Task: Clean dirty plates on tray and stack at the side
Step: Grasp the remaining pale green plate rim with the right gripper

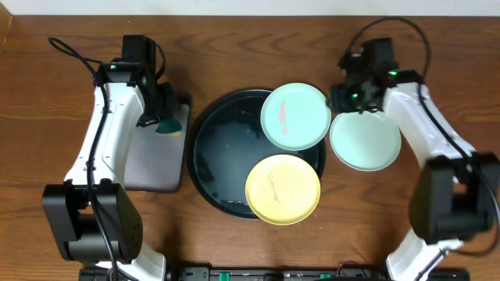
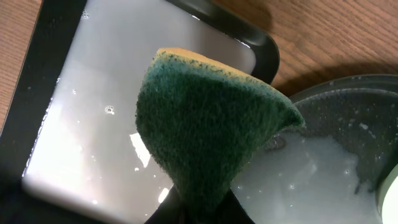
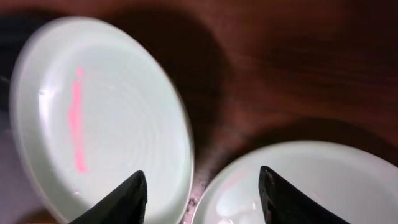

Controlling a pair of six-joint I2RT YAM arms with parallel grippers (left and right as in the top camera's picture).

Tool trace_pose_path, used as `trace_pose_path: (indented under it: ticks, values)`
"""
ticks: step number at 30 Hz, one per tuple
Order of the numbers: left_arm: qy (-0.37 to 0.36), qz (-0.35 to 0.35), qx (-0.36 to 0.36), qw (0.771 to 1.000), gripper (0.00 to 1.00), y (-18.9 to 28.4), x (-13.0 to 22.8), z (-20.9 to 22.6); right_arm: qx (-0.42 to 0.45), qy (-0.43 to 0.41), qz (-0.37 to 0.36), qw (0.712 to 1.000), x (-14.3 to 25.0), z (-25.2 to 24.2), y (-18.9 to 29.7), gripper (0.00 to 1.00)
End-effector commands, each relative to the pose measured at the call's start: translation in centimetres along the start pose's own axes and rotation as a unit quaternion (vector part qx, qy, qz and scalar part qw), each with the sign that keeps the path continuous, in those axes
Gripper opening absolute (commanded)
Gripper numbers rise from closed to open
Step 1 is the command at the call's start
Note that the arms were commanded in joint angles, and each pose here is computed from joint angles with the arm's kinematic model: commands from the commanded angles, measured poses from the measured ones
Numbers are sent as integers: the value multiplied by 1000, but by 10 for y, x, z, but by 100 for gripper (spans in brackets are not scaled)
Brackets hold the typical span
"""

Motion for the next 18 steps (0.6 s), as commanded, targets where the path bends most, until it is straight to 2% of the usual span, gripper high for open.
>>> trace_pose_path:
  ticks: [1,7,9,12,18]
  values:
    - [-8,-17,5,1000,7,9,-4,-2,-17,31,-3,999,-9,3,-17,53]
    - [-8,-18,6,1000,7,9,-4,-2,-47,31,-2,998,-8,2,-42,40]
    - [-8,-18,6,1000,7,9,-4,-2,-55,27,5,998,-6,2,-48,21]
    - [-8,-18,6,1000,7,9,-4,-2,-54,23,-2,998,-10,2,-45,2]
    - [-8,-18,6,1000,7,9,-4,-2,-55,30,-26,998,-34,18,-12,1]
Point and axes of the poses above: each gripper's point midway between its finger pads, its own y axis back along the fingers, its own z axis along the line the jaws close on, x = y × z, the point moved 10 cm from there along y, back along the fingers, and after that the axes turned 9 degrees about y, right-handed, at the moved point
